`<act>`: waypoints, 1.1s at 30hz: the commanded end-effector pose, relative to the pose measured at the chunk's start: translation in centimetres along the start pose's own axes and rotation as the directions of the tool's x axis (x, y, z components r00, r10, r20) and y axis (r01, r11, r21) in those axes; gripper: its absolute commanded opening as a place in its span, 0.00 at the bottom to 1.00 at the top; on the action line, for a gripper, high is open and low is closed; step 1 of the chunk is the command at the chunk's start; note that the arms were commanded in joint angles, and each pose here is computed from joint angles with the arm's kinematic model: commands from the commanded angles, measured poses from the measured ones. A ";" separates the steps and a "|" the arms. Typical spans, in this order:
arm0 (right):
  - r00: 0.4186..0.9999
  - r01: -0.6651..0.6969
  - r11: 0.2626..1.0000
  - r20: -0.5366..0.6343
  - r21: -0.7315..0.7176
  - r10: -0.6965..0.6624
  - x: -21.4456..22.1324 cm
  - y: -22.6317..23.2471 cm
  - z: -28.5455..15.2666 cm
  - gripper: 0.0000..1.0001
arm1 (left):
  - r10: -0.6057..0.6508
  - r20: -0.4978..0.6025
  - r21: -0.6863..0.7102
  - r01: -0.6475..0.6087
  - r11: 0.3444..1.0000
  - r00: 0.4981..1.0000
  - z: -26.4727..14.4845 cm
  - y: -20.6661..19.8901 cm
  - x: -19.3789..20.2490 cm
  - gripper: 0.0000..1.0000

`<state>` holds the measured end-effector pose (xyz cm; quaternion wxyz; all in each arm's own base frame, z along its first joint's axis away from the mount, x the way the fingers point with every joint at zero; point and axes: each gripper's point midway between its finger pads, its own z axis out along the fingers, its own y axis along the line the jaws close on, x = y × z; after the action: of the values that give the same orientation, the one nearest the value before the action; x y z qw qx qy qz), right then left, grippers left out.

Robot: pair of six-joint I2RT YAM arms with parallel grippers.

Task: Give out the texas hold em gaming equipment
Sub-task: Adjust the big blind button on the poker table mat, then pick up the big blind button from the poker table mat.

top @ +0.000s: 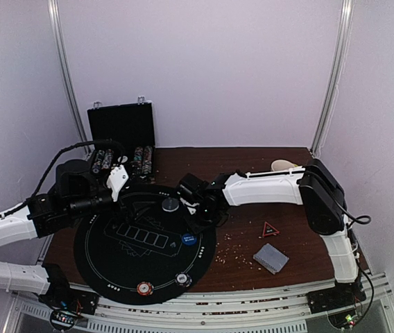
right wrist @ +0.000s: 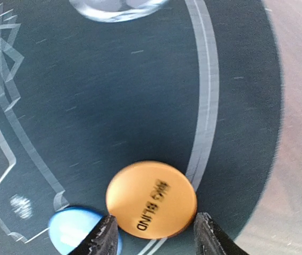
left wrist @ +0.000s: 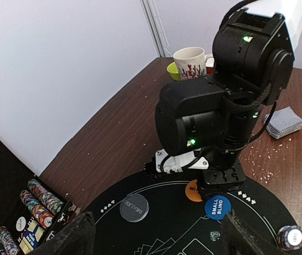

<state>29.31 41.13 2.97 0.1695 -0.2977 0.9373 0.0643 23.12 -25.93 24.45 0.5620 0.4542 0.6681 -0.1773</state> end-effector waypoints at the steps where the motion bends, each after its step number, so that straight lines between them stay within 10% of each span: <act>1: 0.999 -0.031 0.996 -0.041 0.089 0.034 0.6 -3.0 2.1 0.51 | 0.017 0.043 -0.022 -0.016 1.000 0.999 -0.1 0.6 -1.2 0.84; 16: 0.998 0.000 0.999 -0.058 0.053 0.003 0.0 -1.8 3.5 0.66 | 0.020 0.040 -0.023 -0.019 1.000 0.999 -0.1 0.6 -1.1 0.85; 33: 1.000 -0.013 1.000 0.016 -0.005 0.013 -2.5 -0.5 0.4 0.37 | -0.022 0.037 -0.156 0.027 0.987 0.999 -0.7 3.2 -1.6 0.85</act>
<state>31.70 41.57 2.60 0.1731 -0.2900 0.9396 0.0555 23.34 -25.73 24.41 0.5639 0.4530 0.6697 -0.1682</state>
